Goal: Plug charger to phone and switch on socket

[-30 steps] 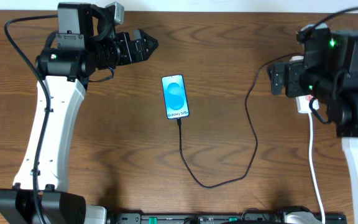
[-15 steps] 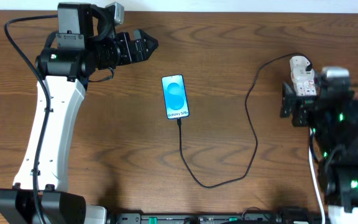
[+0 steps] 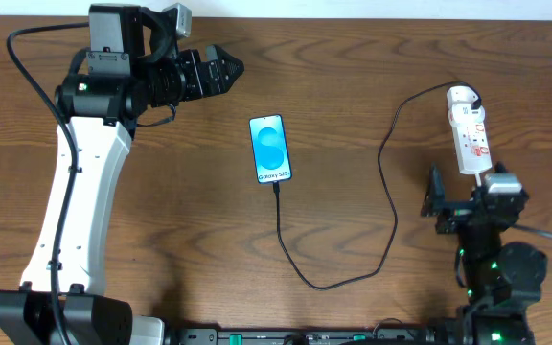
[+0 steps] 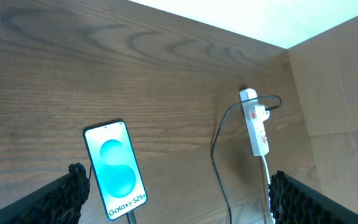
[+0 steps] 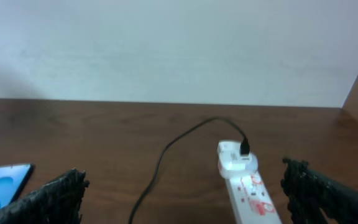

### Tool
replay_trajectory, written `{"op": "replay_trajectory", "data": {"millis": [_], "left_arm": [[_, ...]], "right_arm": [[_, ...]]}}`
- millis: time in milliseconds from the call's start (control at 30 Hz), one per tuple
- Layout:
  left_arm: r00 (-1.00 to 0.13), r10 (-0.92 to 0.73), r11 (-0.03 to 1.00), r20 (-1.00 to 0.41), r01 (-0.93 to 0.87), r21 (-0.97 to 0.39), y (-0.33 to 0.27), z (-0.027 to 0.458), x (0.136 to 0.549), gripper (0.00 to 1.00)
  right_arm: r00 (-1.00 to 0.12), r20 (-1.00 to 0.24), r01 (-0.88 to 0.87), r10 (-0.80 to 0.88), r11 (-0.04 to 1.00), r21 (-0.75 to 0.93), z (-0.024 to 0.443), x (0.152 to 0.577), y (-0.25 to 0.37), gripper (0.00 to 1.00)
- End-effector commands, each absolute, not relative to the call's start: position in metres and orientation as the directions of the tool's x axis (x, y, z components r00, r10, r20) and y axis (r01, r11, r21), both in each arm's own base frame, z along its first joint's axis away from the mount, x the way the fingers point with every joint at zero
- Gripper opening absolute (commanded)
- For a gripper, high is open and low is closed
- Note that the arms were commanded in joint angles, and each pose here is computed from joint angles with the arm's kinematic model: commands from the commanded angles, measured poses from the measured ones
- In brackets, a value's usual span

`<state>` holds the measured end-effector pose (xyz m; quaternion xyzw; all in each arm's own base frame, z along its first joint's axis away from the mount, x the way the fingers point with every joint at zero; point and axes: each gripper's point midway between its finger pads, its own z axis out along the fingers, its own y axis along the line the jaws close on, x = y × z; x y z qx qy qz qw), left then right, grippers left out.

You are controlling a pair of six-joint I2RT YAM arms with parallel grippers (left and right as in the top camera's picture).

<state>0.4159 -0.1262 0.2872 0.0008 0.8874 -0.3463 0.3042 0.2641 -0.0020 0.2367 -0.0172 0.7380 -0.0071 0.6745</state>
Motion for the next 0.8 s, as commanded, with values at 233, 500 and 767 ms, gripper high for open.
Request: {"op": "replay_trajectory", "data": {"millis": [233, 500, 767], "left_arm": [[-0.802, -0.205, 0.765, -0.561, 0.226, -0.603, -0.125, 0.294, 0.416, 0.93], [-0.802, -0.205, 0.765, -0.561, 0.226, -0.603, -0.125, 0.294, 0.416, 0.93], [-0.802, -0.205, 0.765, -0.561, 0.226, -0.603, -0.125, 0.294, 0.416, 0.93]], "right_arm": [[-0.022, -0.999, -0.012, -0.045, 0.999, -0.045, 0.201, 0.252, -0.002, 0.99], [0.000, -0.999, -0.026, -0.046, 0.999, -0.046, 0.181, 0.246, 0.002, 0.99], [-0.073, -0.996, -0.026, -0.044, 0.999, -0.043, 0.157, 0.246, 0.002, 0.99]]}}
